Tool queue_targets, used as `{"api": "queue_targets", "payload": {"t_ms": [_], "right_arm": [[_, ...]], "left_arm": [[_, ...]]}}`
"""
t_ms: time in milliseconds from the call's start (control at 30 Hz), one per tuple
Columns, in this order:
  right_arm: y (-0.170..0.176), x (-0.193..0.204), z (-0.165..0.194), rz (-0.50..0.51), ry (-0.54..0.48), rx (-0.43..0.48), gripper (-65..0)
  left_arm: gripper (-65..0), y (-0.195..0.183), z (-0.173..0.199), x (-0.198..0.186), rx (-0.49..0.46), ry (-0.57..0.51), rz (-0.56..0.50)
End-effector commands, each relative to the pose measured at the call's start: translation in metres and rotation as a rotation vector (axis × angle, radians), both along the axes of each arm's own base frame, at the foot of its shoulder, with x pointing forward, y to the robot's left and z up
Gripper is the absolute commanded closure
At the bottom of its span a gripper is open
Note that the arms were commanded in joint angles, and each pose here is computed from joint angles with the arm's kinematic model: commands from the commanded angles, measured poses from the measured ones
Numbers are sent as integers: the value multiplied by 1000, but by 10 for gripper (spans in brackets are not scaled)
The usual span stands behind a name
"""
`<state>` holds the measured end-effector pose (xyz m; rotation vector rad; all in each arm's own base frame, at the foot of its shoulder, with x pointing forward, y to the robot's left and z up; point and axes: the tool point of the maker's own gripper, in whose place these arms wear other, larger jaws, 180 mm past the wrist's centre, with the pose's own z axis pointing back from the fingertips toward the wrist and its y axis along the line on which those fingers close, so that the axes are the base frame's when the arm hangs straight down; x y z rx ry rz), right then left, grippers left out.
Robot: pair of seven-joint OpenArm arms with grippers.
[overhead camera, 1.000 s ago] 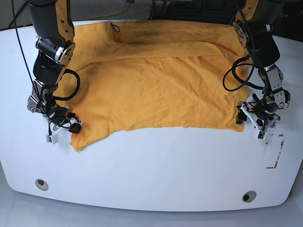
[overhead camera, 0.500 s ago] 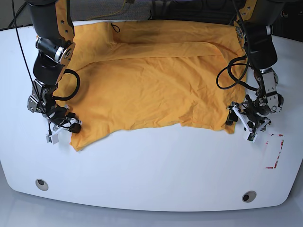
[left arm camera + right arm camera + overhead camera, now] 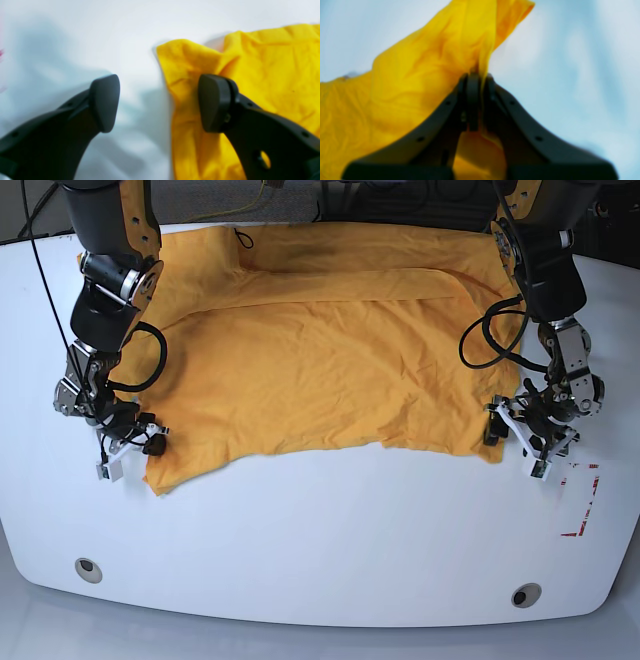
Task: Layout the t-shirt on the table in an organized manner, then fold the t-shirt properly
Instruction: 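Grasp the hem corners with both grippers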
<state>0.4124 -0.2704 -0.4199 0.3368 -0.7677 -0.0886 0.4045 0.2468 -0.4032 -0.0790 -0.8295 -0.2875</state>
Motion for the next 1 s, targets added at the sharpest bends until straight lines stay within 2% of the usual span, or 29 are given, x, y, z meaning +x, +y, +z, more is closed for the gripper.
{"api": "queue_targets", "payload": {"t_ms": [0, 367, 700, 967], "right_arm": [[-11, 14, 26, 2, -64, -42, -38], [-5, 12, 22, 18, -42, -41, -38], [-4, 12, 22, 18, -43, -40, -38], [-3, 8, 17, 23, -33, -40, -37]], "left_arm": [[-461, 8, 34, 18, -20, -111, 23], [-462, 6, 43, 22, -70, -148, 34], [-462, -1, -3, 5, -141, -20, 54], [-462, -6, -16, -1, -162, 18, 55]]}}
